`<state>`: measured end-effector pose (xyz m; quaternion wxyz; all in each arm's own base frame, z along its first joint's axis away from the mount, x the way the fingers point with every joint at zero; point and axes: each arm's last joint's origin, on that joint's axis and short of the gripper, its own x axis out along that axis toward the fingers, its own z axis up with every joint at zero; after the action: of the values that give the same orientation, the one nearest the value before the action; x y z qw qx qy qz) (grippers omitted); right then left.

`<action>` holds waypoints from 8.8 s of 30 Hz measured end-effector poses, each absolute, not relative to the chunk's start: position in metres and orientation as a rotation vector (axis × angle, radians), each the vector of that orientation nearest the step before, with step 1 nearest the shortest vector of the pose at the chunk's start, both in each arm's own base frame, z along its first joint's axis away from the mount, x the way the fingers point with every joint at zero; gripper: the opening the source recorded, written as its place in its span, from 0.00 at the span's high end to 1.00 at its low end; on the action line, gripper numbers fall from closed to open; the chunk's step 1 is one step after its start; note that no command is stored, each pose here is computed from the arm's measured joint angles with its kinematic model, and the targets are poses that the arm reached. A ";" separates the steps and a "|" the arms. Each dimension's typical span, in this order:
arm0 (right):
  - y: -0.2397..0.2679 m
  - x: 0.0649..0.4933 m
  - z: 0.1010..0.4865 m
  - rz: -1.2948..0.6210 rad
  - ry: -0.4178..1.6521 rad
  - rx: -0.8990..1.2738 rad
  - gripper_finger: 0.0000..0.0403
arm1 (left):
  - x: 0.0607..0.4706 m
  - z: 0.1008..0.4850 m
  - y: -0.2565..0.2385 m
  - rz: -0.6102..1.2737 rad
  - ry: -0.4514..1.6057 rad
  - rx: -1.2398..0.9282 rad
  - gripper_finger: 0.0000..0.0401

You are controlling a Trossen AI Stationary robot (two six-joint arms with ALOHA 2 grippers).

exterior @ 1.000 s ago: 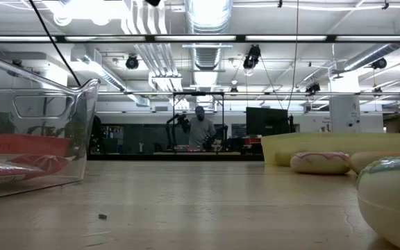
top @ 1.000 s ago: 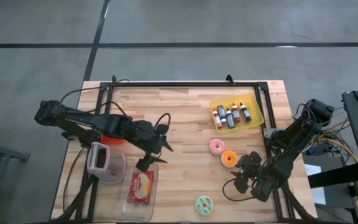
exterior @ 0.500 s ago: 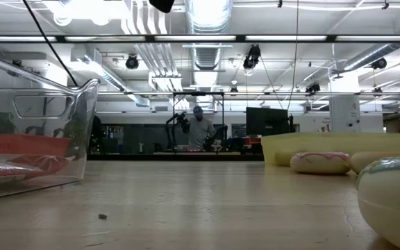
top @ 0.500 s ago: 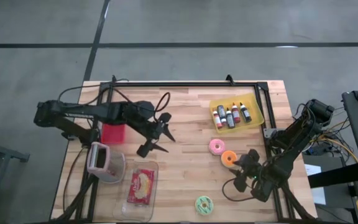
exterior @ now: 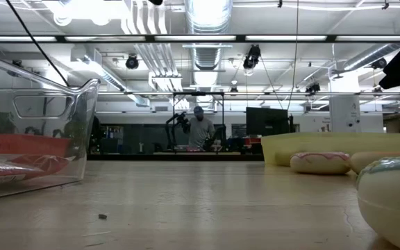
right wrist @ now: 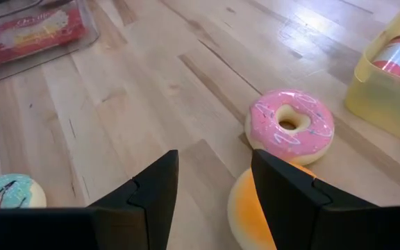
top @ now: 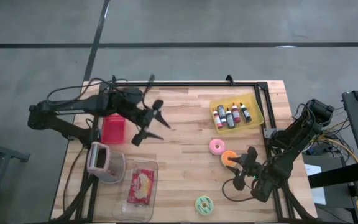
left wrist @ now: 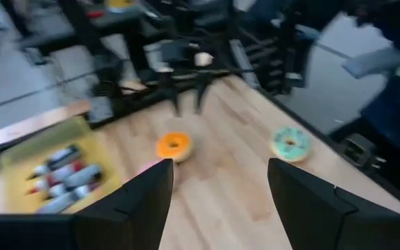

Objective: Pick & Place Food Item
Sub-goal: Put the pink donut into the red bin

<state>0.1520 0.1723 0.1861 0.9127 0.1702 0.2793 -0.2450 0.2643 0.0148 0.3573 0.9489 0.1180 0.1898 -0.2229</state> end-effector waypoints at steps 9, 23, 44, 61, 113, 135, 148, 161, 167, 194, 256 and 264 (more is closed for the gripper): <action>0.171 0.154 0.186 -0.504 0.581 0.326 0.56 | 0.243 0.362 0.035 -0.370 0.435 0.238 0.41; 0.162 0.164 0.186 -0.521 0.605 0.215 0.56 | 0.253 0.330 0.037 -0.355 0.555 0.077 0.41; 0.112 0.216 0.182 -0.579 0.791 0.253 0.56 | 0.252 0.294 0.037 -0.338 0.625 -0.013 0.41; 0.081 0.238 0.181 -0.523 0.915 0.440 0.56 | 0.254 0.296 0.038 -0.339 0.601 0.000 0.41; 0.081 0.256 0.130 -0.556 1.073 0.356 0.93 | 0.253 0.295 0.038 -0.339 0.601 0.002 0.42; 0.078 0.248 0.177 -0.422 0.925 0.315 0.93 | 0.254 0.296 0.037 -0.342 0.597 0.003 0.42; 0.066 0.235 0.219 -0.551 0.644 0.219 0.93 | 0.256 0.297 0.038 -0.339 0.560 0.044 0.42; 0.074 0.249 0.245 -0.280 0.491 0.036 0.93 | 0.262 0.261 0.039 -0.324 0.314 0.206 0.42; 0.077 0.257 0.258 -0.193 0.367 -0.051 0.93 | 0.259 0.249 0.039 -0.317 0.273 0.216 0.42; 0.074 0.297 0.254 -0.209 0.124 -0.180 0.93 | 0.263 0.252 0.040 -0.292 0.099 0.273 0.42; 0.043 0.307 0.262 -0.041 0.021 -0.135 0.93 | 0.275 0.252 0.042 -0.293 0.041 0.307 0.69; 0.043 0.307 0.262 -0.041 0.021 -0.137 0.93 | 0.275 0.251 0.042 -0.293 0.041 0.307 0.81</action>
<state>0.3075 0.0434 0.2624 0.9974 -0.0686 0.0105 -0.0205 0.2751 0.0418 0.2515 0.9774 0.1524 0.0204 -0.1451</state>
